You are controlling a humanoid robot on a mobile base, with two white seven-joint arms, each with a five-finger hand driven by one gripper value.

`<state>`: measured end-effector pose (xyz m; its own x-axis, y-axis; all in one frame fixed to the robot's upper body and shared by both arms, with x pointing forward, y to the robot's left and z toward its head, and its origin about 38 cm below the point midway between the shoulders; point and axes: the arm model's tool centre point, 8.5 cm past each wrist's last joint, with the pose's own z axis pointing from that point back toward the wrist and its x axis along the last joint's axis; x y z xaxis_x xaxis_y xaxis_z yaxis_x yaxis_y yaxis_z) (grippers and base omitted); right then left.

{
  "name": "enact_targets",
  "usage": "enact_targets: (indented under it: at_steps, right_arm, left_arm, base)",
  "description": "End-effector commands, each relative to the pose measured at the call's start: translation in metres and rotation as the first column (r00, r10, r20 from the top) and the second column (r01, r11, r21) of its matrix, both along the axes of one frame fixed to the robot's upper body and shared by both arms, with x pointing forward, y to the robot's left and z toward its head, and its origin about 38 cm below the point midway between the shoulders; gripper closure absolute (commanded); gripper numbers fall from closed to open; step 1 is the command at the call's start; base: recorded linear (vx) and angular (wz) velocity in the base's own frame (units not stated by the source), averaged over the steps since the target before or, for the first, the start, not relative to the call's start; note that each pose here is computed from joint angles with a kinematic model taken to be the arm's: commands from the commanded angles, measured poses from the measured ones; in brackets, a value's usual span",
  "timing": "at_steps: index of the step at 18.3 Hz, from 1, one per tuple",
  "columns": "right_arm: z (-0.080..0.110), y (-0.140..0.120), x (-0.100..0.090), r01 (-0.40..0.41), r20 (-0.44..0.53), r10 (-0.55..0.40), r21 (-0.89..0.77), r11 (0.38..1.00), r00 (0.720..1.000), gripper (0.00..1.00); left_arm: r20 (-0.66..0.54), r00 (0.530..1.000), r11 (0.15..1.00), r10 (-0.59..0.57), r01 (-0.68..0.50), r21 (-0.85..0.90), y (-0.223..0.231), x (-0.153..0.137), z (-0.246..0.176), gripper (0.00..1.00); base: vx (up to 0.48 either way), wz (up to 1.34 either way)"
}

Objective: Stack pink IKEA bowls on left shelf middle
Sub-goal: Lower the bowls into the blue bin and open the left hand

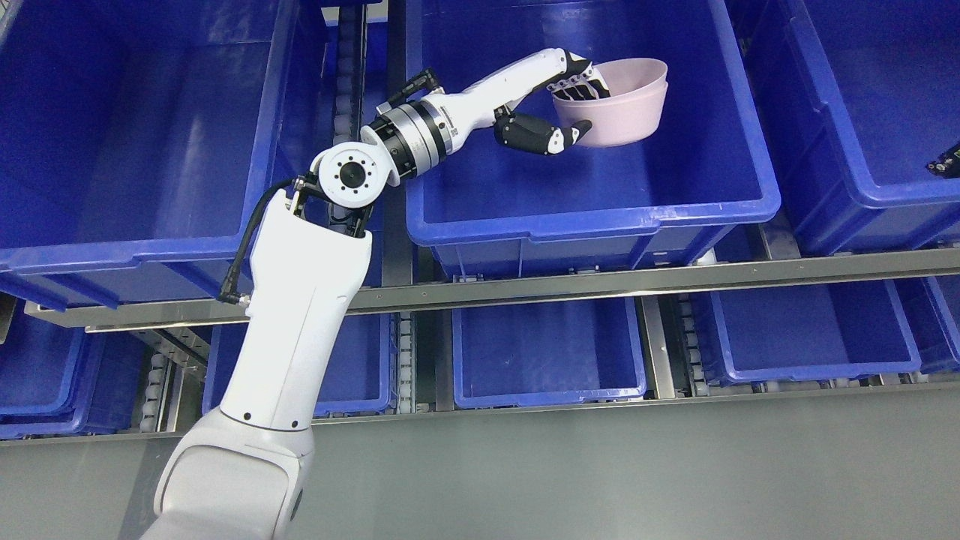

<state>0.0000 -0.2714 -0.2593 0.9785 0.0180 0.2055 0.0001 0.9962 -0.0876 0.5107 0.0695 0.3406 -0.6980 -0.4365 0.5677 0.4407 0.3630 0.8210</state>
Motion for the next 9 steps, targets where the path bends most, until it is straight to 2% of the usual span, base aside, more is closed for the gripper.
enact_targets:
  at_steps: [1,2,3,4,5,6,7,8,9]
  right_arm:
    - [0.001,-0.011,0.006,0.004,0.017,-0.004,-0.017,1.0,1.0,0.0]
    - [0.001,-0.011,0.006,0.004,0.017,-0.004,-0.017,1.0,1.0,0.0]
    - [0.001,-0.011,0.006,0.004,0.017,-0.004,-0.017,1.0,1.0,0.0]
    - [0.001,-0.011,0.006,0.004,0.017,-0.004,-0.017,1.0,1.0,0.0]
    - [0.001,-0.011,0.006,0.004,0.017,-0.004,-0.017,1.0,1.0,0.0]
    - [0.001,-0.011,0.006,0.004,0.017,-0.004,-0.017,1.0,1.0,0.0]
    - [0.001,-0.011,0.006,0.004,0.017,-0.004,-0.017,1.0,1.0,0.0]
    - [0.001,-0.011,0.006,0.004,0.017,-0.004,-0.017,1.0,1.0,0.0]
    - [0.001,-0.011,0.006,0.004,0.017,-0.004,-0.017,1.0,1.0,0.0]
  left_arm:
    - [-0.033,0.999,1.0,0.022,-0.022,0.014,0.008,0.008,-0.014,0.32]
    - [-0.021,0.999,0.999,0.038,-0.038,-0.008,0.012,0.008,-0.01,0.22]
    - [0.009,0.998,0.996,0.06,-0.059,-0.067,0.017,0.008,0.002,0.09]
    - [0.036,0.996,0.984,0.08,-0.073,-0.16,0.025,0.007,0.017,0.01]
    - [0.057,0.992,0.942,0.115,-0.091,-0.325,0.042,0.005,0.039,0.01]
    - [0.053,0.985,0.847,0.167,-0.115,-0.519,0.064,0.005,0.058,0.0]
    - [0.022,0.969,0.668,0.246,-0.153,-0.728,0.092,0.007,0.072,0.0]
    - [0.03,0.952,0.545,0.305,-0.149,-0.825,0.108,0.004,0.077,0.0]
    - [0.057,0.938,0.488,0.343,-0.126,-0.863,0.112,-0.003,0.076,0.0]
  base:
    - [0.0,0.0]
    - [0.0,0.0]
    - [0.0,0.0]
    - [0.0,0.0]
    - [0.0,0.0]
    - [0.0,0.0]
    - [0.0,0.0]
    - [0.0,0.0]
    - [0.0,0.0]
